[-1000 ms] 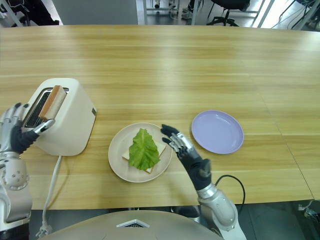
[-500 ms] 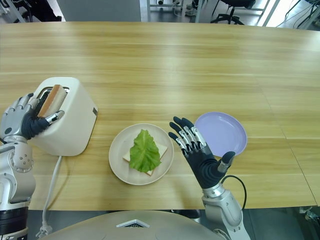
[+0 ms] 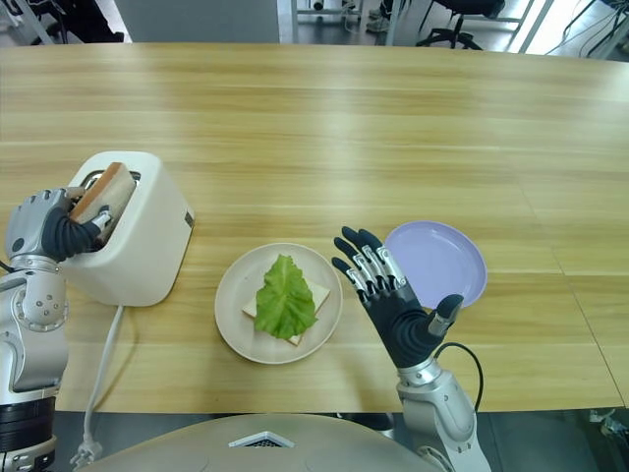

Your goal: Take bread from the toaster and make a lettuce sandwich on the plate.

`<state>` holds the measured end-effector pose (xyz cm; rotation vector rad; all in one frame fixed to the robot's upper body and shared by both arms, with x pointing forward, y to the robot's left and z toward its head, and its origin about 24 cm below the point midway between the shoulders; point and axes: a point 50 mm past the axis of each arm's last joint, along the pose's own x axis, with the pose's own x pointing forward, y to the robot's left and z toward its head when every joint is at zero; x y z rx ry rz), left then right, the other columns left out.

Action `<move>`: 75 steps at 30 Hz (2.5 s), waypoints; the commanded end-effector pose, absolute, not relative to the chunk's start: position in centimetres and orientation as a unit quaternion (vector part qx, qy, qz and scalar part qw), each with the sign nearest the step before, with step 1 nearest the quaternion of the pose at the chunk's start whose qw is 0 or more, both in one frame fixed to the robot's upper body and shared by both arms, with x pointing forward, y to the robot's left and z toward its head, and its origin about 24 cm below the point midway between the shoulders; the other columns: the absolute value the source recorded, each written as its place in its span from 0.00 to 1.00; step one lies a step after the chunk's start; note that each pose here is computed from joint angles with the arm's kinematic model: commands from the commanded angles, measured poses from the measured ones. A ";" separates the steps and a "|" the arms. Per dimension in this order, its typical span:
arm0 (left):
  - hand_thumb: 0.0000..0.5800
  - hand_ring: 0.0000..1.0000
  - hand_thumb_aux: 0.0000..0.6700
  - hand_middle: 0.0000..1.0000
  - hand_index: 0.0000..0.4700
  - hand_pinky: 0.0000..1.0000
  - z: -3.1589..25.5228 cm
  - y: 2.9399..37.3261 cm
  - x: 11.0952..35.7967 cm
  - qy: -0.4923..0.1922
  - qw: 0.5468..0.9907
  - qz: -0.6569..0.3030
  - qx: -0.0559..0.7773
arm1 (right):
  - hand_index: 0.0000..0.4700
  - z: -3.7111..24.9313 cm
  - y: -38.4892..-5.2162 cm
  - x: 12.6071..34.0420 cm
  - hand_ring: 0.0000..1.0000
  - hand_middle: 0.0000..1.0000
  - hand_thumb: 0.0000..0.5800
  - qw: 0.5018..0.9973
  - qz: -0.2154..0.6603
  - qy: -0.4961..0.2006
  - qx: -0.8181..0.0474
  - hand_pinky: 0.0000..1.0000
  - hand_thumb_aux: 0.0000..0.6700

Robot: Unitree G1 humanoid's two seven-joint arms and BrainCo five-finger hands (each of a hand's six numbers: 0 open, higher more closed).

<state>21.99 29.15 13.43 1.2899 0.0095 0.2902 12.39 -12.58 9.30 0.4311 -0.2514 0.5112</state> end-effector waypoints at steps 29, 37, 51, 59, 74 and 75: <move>1.00 1.00 1.00 1.00 0.98 1.00 11.0 12.2 17.1 -0.050 0.995 -0.078 0.045 | 0.00 12.4 -14.4 13.9 0.00 0.00 0.00 0.640 0.178 -0.472 -0.580 0.00 0.00; 1.00 1.00 1.00 1.00 0.98 1.00 5.1 11.4 16.8 0.048 0.996 -0.063 0.049 | 0.00 9.6 -13.6 15.1 0.00 0.00 0.00 0.593 0.278 -0.429 -0.622 0.00 0.00; 1.00 1.00 1.00 1.00 0.98 1.00 1.0 12.2 15.7 0.110 0.981 -0.067 0.142 | 0.00 1.8 -10.3 17.0 0.00 0.00 0.00 0.527 0.462 -0.259 -0.665 0.00 0.00; 1.00 1.00 1.00 1.00 0.98 1.00 0.2 12.6 14.7 0.112 0.949 -0.087 0.281 | 0.00 0.0 -8.8 16.4 0.00 0.00 0.00 0.483 0.538 -0.201 -0.661 0.00 0.00; 0.00 0.00 0.00 0.00 0.00 0.00 13.7 18.6 16.0 -0.181 0.891 0.116 0.400 | 0.00 -1.1 -12.2 17.0 0.00 0.00 0.00 0.417 0.591 -0.061 -0.688 0.00 0.00; 0.00 0.00 0.00 0.00 0.00 0.00 13.8 18.8 15.9 -0.183 0.892 0.119 0.396 | 0.00 -0.8 -12.4 17.2 0.00 0.00 0.00 0.419 0.588 -0.058 -0.690 0.00 0.00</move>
